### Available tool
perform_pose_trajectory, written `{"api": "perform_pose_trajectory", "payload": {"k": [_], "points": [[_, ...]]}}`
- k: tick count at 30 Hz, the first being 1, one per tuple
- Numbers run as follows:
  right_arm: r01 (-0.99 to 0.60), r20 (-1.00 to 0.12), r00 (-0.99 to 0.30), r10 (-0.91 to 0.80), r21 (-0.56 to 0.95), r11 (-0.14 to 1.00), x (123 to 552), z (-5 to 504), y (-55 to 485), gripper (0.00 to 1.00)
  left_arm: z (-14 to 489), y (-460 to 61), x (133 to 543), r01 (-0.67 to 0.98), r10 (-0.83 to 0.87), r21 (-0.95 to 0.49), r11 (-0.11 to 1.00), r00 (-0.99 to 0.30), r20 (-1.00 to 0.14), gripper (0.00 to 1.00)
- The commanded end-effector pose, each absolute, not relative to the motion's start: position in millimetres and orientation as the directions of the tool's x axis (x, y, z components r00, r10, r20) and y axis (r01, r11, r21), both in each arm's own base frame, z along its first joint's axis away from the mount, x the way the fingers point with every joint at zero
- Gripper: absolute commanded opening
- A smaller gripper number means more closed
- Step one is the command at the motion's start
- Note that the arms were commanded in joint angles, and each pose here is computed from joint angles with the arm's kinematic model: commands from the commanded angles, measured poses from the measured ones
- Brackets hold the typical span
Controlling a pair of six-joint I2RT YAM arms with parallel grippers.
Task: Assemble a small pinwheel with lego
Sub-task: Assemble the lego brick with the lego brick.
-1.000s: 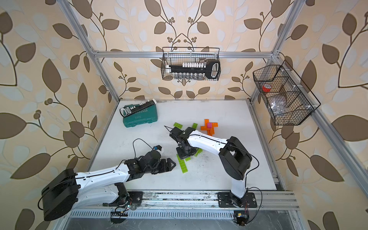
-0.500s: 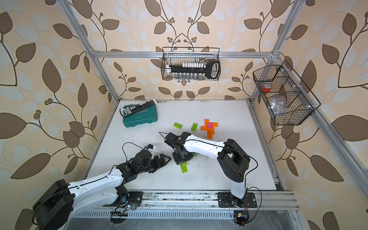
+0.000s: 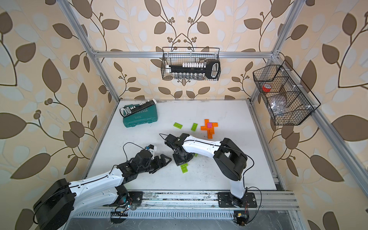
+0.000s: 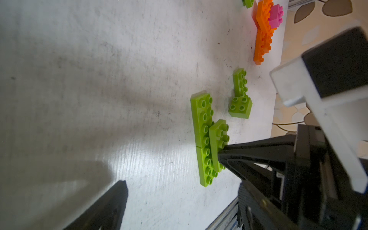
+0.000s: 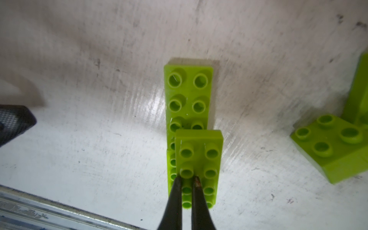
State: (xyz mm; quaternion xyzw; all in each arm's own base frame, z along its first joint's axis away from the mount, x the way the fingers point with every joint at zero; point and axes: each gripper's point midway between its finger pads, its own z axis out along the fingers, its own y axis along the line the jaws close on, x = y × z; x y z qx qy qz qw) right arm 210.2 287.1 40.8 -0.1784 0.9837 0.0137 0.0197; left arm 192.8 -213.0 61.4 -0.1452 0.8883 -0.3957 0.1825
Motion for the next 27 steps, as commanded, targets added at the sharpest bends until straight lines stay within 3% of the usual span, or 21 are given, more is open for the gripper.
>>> {"api": "perform_pose_trajectory", "payload": {"k": [1, 27], "points": [[-0.353, -0.012, -0.936, -0.353, -0.013, 0.936, 204, 29, 279, 0.03, 68, -217, 196, -0.089, -0.396, -0.772, 0.63, -0.891, -0.22, 0.89], [-0.345, -0.016, -0.938, -0.346, -0.047, 0.937, 208, 17, 273, 0.02, 69, -217, 197, -0.083, -0.386, -0.761, 0.643, -0.894, -0.229, 0.88]]}}
